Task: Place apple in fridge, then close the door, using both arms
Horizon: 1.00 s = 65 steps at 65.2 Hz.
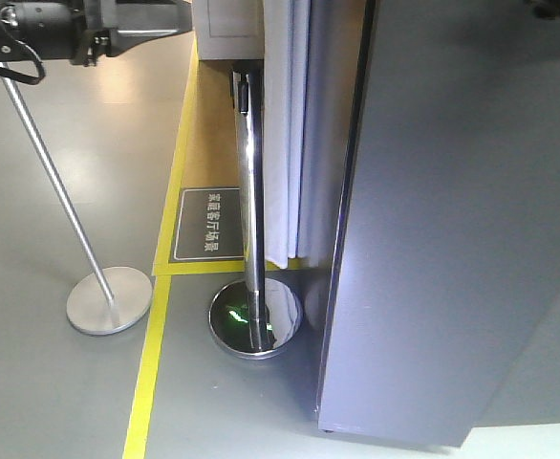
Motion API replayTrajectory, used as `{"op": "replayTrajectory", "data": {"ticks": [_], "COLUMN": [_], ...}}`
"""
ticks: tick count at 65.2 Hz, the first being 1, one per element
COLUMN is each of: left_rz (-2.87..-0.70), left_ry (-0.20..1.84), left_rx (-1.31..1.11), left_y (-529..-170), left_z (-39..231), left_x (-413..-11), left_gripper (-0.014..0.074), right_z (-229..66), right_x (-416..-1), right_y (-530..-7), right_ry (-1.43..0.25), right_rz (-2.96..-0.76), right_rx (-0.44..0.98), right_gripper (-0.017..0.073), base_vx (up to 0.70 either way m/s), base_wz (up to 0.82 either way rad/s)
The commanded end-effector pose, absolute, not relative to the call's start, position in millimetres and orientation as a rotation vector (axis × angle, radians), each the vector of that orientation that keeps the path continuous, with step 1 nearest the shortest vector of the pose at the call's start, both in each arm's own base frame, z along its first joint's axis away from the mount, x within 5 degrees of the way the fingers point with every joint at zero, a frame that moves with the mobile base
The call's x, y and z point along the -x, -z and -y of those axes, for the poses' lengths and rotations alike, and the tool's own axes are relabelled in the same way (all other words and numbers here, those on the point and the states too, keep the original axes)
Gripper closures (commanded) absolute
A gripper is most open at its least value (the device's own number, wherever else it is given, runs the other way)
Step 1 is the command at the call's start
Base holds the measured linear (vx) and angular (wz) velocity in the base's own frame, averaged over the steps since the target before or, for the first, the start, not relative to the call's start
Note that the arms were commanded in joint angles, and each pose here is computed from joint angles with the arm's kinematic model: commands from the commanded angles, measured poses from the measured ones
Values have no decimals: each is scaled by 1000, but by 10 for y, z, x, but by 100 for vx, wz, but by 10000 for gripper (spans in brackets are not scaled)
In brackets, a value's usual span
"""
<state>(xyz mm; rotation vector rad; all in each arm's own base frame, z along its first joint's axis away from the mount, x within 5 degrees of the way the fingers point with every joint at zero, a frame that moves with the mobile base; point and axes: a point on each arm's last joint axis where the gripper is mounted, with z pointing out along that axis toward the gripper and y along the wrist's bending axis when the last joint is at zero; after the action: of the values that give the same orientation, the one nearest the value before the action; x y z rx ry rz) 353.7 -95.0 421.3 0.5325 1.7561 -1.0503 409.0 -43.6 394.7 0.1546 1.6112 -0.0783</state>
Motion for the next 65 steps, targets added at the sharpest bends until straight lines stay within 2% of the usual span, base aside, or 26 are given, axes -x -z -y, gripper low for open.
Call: {"op": "replayTrajectory", "data": {"ticks": [1,13,29,45,55,61,65], "left_rz": [-1708,-1707,-1704,-1697,-1678,-1665,-1656], "left_ry": [966,948,924,898,843,819,810], "left_rx": [-543,-518,-485,-454,-389,-366,-362], "left_y": [-4430,-4423,-4421,-4429,-4463,-4505,-4543], "left_z": [912,899,881,860,804,746,704], "left_x": [-3426,-3459,-3494,-3520,-3560,-3553,-3524], "left_gripper": [237,237,237,240,272,313,358], "right_z": [615,688,639,519,343,230,156], "right_x": [-4119,-4259,-4441,-4162,-3760,-3489,-3307], "right_y": [-4117,-4109,-4104,-4476,-4819,-5000,-5108], "right_ry": [97,43,-7,-32,-105,-153,-186], "right_rz": [-1567,-1628,-1679,-1653,-1651,-1652,-1649], "right_rx": [-177,-115,-11,90,206,282,330], "right_gripper": [-24,-24,-24,16,106,209,308], "base_vx": [0,0,0,0,0,0,0], "base_wz": [0,0,0,0,0,0,0]}}
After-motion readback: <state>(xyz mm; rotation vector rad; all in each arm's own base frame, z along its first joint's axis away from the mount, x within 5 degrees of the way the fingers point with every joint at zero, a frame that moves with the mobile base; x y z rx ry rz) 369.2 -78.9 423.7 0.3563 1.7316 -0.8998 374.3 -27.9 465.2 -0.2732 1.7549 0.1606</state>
